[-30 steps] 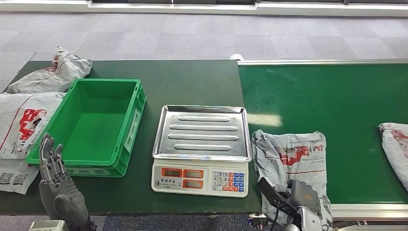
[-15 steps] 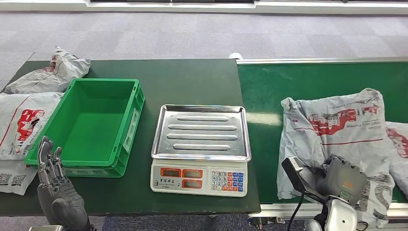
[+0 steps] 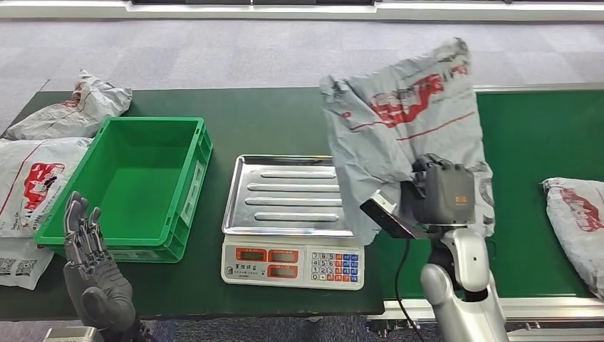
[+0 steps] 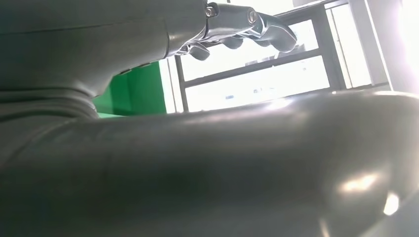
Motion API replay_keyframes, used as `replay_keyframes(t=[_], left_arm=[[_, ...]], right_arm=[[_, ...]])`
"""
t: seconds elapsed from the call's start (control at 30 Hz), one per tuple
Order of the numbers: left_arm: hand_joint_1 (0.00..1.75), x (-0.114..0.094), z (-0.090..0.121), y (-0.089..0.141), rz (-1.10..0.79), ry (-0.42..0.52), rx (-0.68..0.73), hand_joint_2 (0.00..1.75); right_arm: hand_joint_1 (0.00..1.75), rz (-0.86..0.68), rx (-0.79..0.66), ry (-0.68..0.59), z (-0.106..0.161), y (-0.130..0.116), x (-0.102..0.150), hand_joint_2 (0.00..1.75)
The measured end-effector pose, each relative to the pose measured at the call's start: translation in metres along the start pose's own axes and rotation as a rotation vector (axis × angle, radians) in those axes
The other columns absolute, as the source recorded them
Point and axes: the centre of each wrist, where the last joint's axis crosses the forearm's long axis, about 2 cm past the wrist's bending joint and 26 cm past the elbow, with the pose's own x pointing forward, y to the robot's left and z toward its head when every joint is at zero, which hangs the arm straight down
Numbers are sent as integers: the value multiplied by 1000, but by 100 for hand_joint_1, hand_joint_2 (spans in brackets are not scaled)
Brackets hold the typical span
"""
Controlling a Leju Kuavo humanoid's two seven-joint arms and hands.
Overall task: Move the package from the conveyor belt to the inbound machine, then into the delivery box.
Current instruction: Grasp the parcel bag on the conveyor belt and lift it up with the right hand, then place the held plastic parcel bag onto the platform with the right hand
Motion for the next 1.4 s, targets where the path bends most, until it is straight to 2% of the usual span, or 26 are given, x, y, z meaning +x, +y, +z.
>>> replay_keyframes(t=[0.17, 0.3, 0.4, 0.5, 0.57, 0.63, 0.83, 1.03, 1.3, 1.33, 1.4], left_arm=[[0, -3, -4, -4, -5, -12, 12, 0], [0, -5, -6, -5, -5, -12, 26, 0], [0, -6, -8, -6, -2, -11, 38, 0], [0, -7, -9, -7, -4, -11, 49, 0], [0, -7, -10, -7, -5, -9, 53, 0], [0, -7, -10, -7, -11, -6, 55, 0], [0, -4, -9, -5, -39, -1, 51, 0], [0, 1, -6, -4, -54, 2, 50, 0], [0, 4, -6, -4, -52, 2, 59, 0], [0, 5, -5, -4, -52, 3, 60, 0], [0, 6, -4, -3, -54, 5, 61, 0]], right_arm=[[175, -180, 29, -284, -70, 4, 89, 175], [175, -339, 143, -473, -101, 4, 150, 175], [175, -492, 239, -560, -107, 14, 175, 175], [175, -634, 336, -575, -111, 27, 189, 175], [175, -686, 402, -553, -108, 39, 195, 175], [175, -667, 449, -506, -103, 52, 197, 175], [175, -370, 442, -331, -87, 76, 186, 175], [175, -157, 451, -264, -61, 93, 165, 175], [175, -118, 444, -213, -47, 98, 148, 175], [150, -111, 441, -212, -46, 98, 147, 175], [62, -104, 448, -212, -45, 99, 145, 175]])
